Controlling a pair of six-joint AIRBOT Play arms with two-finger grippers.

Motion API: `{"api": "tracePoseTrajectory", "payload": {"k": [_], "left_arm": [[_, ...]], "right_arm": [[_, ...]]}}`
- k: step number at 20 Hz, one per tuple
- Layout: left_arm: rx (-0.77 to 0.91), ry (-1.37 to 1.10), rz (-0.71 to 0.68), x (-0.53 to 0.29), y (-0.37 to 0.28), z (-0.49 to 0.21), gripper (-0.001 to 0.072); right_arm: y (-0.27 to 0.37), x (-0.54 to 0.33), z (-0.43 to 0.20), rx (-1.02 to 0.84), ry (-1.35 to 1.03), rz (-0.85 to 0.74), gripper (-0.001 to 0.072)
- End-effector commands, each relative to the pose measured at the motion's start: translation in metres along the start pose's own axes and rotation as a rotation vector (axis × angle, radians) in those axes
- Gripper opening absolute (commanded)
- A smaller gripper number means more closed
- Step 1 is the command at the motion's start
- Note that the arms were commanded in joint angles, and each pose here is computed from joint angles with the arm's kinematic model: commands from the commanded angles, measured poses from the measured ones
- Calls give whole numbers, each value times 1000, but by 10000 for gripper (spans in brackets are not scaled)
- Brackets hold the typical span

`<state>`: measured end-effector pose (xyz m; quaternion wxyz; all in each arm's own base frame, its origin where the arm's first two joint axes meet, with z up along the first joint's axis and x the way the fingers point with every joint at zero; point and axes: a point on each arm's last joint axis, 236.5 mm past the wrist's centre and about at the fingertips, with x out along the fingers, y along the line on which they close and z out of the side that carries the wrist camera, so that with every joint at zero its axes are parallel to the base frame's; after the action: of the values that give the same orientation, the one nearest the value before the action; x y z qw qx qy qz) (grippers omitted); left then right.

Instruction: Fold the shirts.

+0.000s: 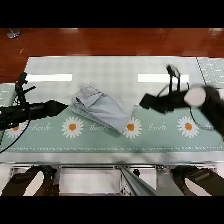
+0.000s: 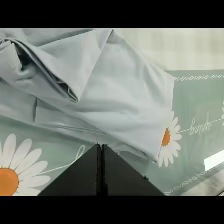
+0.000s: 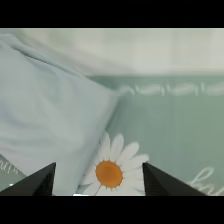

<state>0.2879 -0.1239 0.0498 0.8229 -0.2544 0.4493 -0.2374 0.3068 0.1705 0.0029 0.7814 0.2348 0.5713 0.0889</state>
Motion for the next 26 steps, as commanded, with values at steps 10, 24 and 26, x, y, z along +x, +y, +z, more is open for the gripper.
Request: {"api": "tracePoseTrajectory", "payload": {"k": [10,24,26], "left_arm": [[-14,22,12,10,7,-6,23],[-17,27,12,11,8,-7,23],[-18,29,11,11,8,-7,23]], "right_arm": [[14,111,-52,299,137,153,619],[139,3,88,-328,105,218,34],[137,-43,118,-365,52,182,35]]}}
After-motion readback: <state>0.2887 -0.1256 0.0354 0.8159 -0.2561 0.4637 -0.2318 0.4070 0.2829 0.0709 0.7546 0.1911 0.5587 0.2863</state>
